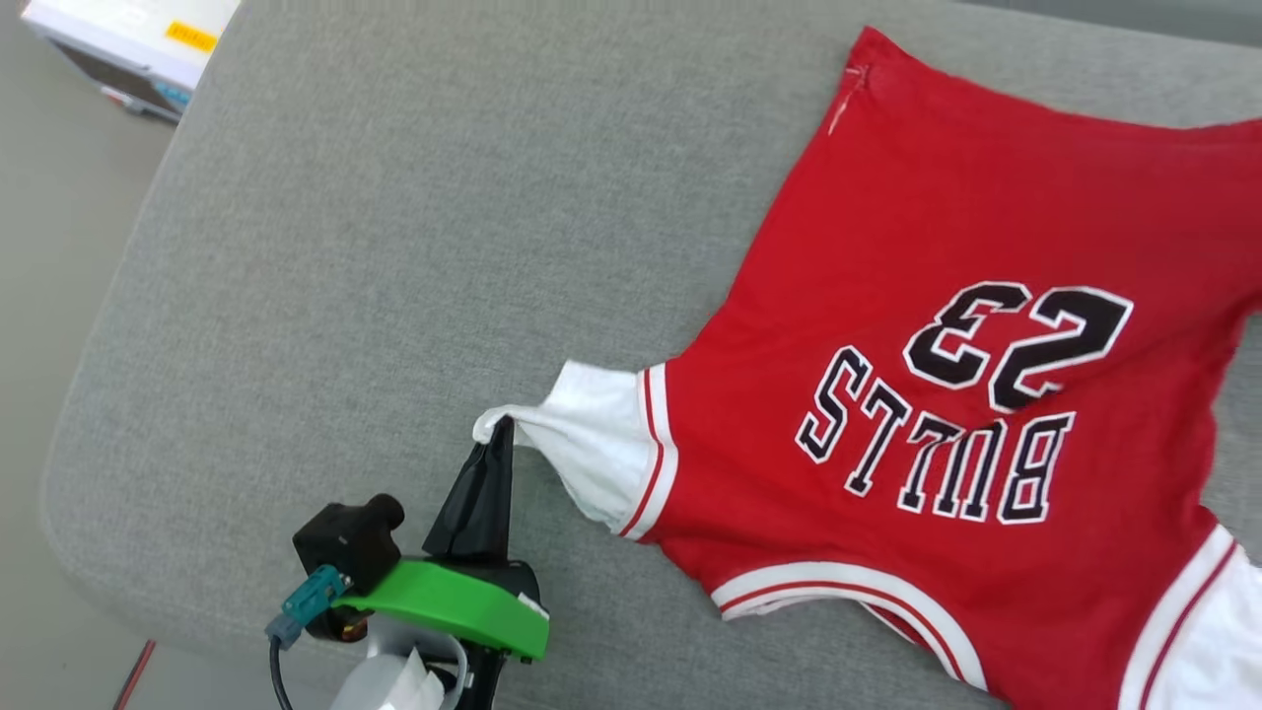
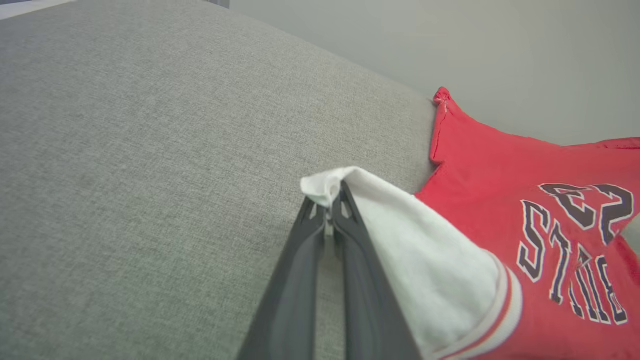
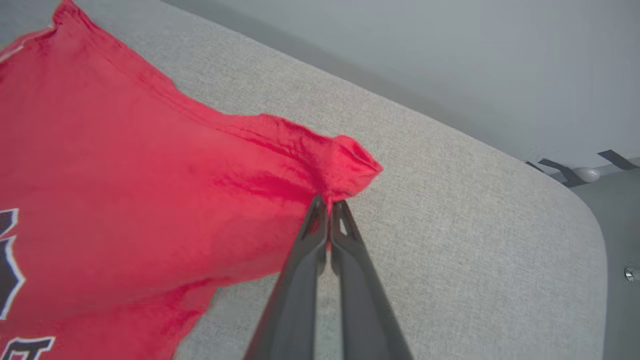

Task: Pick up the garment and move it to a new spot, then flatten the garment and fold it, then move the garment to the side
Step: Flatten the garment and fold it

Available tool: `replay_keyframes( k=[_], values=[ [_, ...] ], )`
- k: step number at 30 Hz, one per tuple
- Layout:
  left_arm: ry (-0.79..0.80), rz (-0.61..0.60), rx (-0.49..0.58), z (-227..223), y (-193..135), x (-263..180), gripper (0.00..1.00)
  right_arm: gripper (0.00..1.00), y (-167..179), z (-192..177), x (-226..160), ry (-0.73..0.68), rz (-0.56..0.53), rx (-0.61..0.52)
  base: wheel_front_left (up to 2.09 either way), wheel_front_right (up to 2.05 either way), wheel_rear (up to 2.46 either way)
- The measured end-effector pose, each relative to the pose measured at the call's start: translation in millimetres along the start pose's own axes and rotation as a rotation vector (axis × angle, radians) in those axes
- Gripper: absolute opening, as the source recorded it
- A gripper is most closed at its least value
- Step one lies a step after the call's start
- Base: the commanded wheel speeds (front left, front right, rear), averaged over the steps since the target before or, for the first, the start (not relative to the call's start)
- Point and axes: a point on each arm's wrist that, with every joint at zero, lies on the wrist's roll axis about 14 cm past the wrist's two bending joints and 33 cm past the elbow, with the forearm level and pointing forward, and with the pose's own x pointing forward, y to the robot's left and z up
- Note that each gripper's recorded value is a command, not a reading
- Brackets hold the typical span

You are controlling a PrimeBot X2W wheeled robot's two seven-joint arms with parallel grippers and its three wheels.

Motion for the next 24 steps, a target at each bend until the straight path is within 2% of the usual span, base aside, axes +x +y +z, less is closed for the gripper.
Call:
replay_keyframes(
  k=[3,11,19,24],
  values=[
    [-0.004,-0.016,0.000,1,-5,-3,0.00,0.00,-10,-17,-26,-0.013,-0.017,0.029,0.00,0.00,0.00],
    [-0.013,-0.063,-0.006,3,-18,-6,0.00,0.00,-33,-97,-91,0.061,-0.103,0.122,0.00,0.00,0.00],
    [-0.023,-0.105,-0.008,6,-31,-9,0.00,0.00,-6,-189,-142,0.189,-0.110,0.293,0.00,0.00,0.00],
    [-0.026,-0.109,-0.002,7,-31,-10,0.00,0.00,11,-232,-164,0.258,-0.133,0.391,0.00,0.00,0.00]
  ],
)
